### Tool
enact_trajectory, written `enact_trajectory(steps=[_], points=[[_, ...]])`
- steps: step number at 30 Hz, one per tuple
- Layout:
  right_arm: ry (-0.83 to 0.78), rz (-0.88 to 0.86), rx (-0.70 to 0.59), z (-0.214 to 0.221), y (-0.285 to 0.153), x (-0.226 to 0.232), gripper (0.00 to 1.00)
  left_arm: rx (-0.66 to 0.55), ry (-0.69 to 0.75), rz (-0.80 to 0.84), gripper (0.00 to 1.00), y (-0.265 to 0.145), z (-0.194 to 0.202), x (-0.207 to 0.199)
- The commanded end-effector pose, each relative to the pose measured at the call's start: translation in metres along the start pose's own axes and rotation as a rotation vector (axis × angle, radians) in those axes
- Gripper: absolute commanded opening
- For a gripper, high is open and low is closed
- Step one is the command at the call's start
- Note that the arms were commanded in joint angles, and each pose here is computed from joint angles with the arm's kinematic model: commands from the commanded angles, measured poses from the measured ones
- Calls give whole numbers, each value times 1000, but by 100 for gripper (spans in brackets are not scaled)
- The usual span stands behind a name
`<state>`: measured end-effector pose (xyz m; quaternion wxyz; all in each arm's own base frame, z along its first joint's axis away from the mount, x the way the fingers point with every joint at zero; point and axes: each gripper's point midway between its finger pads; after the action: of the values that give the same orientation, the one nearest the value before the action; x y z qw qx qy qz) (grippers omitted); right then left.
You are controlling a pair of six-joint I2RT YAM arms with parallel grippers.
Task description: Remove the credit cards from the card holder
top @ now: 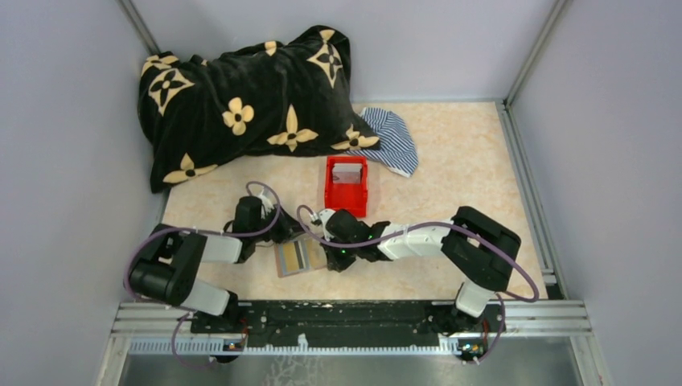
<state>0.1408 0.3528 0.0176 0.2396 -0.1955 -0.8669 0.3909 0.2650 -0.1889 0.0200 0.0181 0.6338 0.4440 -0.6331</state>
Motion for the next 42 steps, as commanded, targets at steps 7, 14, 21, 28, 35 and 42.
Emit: enact_trajectory(steps=[7,14,21,28,35,42], points=[[-82,18,-120,-51,-35,10,0,-16,84,-69,40,-18,-7,-16],[-97,-12,-154,-80,-18,19,41,-70,104,-48,68,-33,-28,-42],[85,-217,-274,-104,-7,29,44,-72,69,-74,39,-62,-7,-21],[105,-294,-304,-104,-3,36,30,-43,25,38,0,-81,20,-25],[139,-375,-318,-105,0,48,14,30,-48,30,0,-75,43,0],[195,-345,-301,-86,0,41,28,97,-62,-106,0,-73,58,34]])
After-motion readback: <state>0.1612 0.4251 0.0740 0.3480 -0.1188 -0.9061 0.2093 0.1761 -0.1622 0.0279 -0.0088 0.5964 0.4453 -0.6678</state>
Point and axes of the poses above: each gripper's point midway between its finger pads, its own y axis out along the fingers, its own x axis along the line the jaws close on, z = x × y, and after that the axes turned 9 degrees about -y, right-handed
